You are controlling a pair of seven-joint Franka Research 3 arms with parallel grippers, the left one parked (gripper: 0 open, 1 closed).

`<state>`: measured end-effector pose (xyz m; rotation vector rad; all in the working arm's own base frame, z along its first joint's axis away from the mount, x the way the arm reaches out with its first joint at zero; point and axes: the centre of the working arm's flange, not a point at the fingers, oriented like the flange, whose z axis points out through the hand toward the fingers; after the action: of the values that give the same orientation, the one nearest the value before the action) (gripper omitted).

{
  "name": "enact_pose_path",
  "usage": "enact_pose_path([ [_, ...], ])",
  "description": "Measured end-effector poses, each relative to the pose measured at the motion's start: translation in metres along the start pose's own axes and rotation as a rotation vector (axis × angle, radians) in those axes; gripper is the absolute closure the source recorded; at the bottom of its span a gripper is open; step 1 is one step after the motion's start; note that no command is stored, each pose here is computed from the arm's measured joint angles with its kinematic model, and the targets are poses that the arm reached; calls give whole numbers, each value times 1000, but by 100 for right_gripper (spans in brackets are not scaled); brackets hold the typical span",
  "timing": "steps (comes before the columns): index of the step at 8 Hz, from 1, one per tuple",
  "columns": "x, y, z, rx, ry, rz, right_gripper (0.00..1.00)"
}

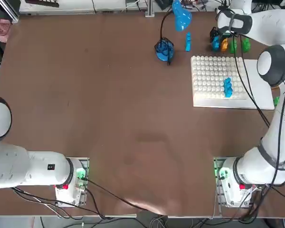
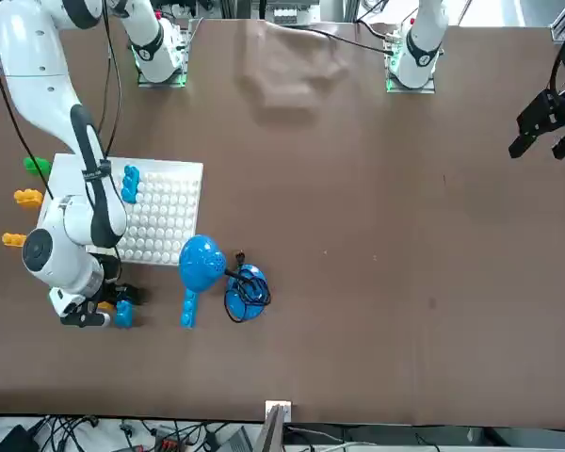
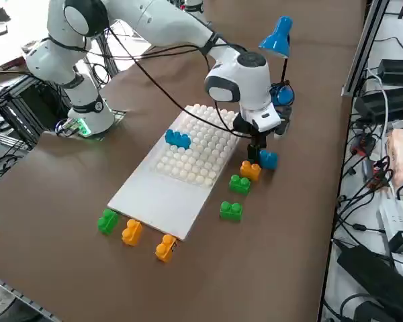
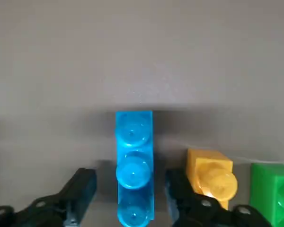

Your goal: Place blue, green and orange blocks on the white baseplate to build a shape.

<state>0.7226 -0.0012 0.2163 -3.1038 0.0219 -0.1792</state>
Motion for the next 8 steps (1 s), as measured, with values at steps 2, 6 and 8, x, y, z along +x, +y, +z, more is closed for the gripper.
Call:
enact_pose_path([
  [2, 0, 0, 0, 0, 0, 0, 28],
  [6, 0, 0, 0, -1, -2, -1, 47],
  [8, 0, 0, 0, -2, -2, -2, 49],
])
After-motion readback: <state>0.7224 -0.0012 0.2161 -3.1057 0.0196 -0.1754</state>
